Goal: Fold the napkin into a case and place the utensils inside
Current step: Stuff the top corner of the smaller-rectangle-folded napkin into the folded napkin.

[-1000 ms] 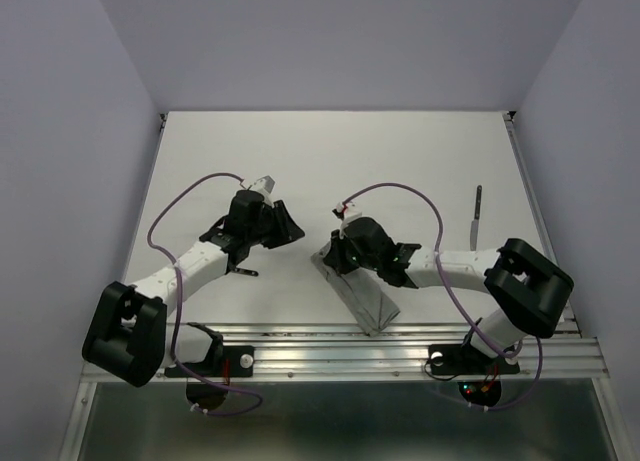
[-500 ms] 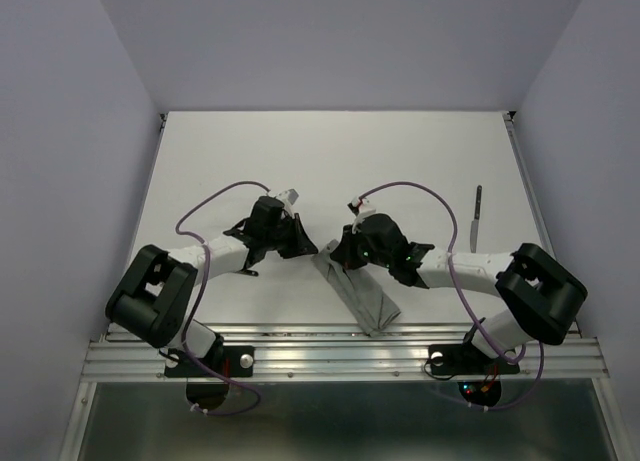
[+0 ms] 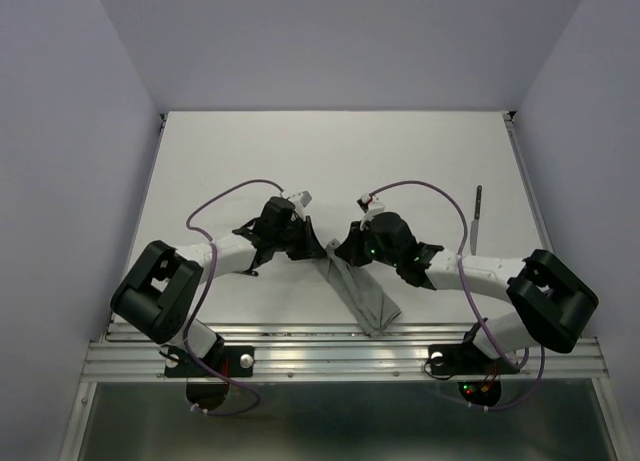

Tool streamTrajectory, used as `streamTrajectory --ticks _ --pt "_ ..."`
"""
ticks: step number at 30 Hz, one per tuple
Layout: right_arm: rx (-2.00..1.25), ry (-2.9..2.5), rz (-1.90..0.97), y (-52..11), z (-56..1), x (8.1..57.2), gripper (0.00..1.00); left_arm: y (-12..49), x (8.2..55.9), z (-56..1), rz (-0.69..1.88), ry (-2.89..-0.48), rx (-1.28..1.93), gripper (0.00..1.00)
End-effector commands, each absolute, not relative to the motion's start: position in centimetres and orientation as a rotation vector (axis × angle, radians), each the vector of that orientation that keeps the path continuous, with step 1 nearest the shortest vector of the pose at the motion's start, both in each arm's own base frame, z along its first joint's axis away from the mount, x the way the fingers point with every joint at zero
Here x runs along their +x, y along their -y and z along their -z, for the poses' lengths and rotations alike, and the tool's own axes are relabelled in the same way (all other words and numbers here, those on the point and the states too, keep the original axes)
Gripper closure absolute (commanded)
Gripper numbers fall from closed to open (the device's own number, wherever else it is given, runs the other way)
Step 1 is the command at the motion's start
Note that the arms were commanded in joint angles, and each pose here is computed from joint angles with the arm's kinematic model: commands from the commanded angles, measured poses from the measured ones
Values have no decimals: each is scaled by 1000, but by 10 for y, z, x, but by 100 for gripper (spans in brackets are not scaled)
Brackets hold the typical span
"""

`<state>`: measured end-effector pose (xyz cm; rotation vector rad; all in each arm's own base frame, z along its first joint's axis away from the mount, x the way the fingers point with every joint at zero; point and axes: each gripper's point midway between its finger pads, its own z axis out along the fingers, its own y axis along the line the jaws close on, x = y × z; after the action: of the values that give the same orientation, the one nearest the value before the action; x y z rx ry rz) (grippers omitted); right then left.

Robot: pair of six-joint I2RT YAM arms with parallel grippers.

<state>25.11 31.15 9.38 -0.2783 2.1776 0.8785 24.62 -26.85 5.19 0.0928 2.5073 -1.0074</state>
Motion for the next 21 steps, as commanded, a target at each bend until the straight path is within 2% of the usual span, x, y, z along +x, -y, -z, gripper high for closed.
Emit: streamTrajectory --ticks 1,12,19,21 --pt "-223 -2135 -902 -307 -104 258 99 283 256 -81 988 -2411 219 91" --pt "-196 -2136 -900 -299 -104 260 99 294 252 -63 820 -2476 325 71" --pt "-185 -2131 -900 -297 -105 261 99 296 247 -50 749 -2512 364 71" --pt "-187 -2133 -902 -297 -104 261 99 297 247 -51 738 -2512 370 68"
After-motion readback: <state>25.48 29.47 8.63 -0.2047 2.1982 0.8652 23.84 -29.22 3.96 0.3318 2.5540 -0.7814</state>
